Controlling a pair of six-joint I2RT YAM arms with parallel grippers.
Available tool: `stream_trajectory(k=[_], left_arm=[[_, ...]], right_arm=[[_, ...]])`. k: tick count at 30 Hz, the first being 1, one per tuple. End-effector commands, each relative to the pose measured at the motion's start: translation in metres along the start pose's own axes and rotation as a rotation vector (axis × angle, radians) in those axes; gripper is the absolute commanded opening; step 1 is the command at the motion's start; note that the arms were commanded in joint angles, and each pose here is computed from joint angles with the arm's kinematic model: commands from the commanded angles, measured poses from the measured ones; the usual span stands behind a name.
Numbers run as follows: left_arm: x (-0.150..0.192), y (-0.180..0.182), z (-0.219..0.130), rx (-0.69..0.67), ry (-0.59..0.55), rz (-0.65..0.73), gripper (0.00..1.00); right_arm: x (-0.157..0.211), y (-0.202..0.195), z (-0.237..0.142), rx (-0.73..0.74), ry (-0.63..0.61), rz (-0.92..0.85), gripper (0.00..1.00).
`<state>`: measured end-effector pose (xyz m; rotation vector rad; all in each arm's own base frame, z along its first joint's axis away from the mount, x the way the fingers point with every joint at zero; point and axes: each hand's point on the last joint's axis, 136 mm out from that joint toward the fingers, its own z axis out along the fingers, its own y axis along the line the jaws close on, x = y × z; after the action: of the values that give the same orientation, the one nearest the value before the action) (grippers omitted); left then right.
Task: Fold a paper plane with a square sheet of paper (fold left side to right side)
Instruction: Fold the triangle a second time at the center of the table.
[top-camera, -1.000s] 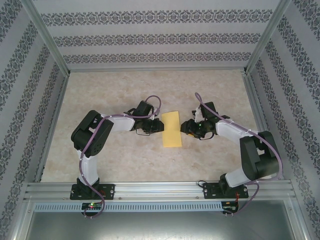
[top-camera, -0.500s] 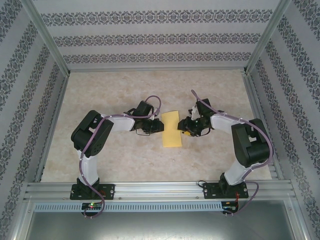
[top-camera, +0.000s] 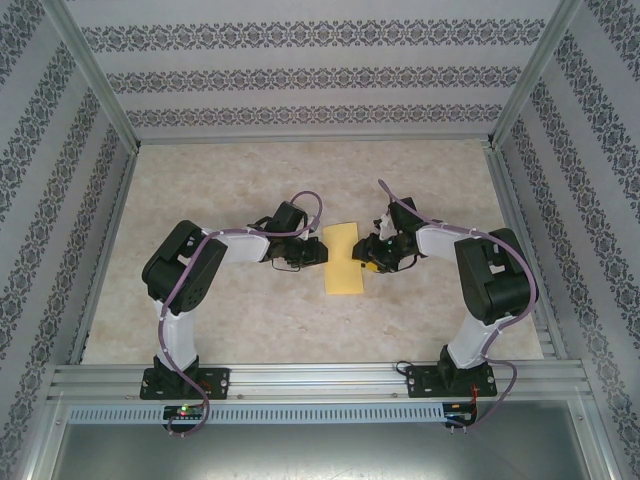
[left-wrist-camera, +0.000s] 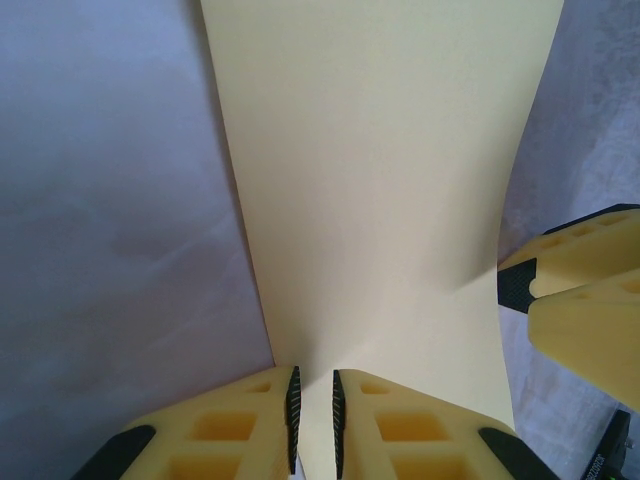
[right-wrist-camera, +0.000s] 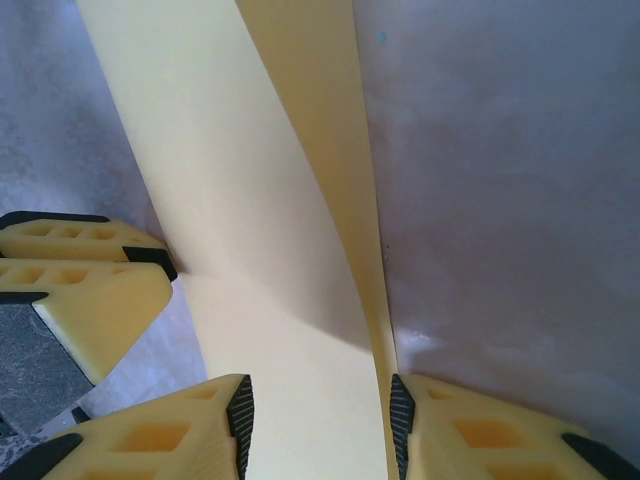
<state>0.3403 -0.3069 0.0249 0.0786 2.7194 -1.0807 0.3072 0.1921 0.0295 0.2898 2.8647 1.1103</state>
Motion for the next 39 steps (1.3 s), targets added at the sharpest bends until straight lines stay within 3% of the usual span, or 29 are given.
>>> stream_trajectory(k=[1, 16, 39], left_arm=[[0.009, 0.008, 0.005, -0.024, 0.023, 0.0, 0.21], [0.01, 0.007, 0.005, -0.02, 0.024, 0.004, 0.21], [0.008, 0.006, 0.005, -0.02, 0.024, 0.006, 0.2]], right_arm=[[-0.007, 0.009, -0.002, 0.004, -0.023, -0.037, 0.45], [-0.053, 0.019, 0.003, -0.01, -0.105, -0.148, 0.46], [-0.067, 0.013, 0.005, 0.005, -0.114, -0.166, 0.5]])
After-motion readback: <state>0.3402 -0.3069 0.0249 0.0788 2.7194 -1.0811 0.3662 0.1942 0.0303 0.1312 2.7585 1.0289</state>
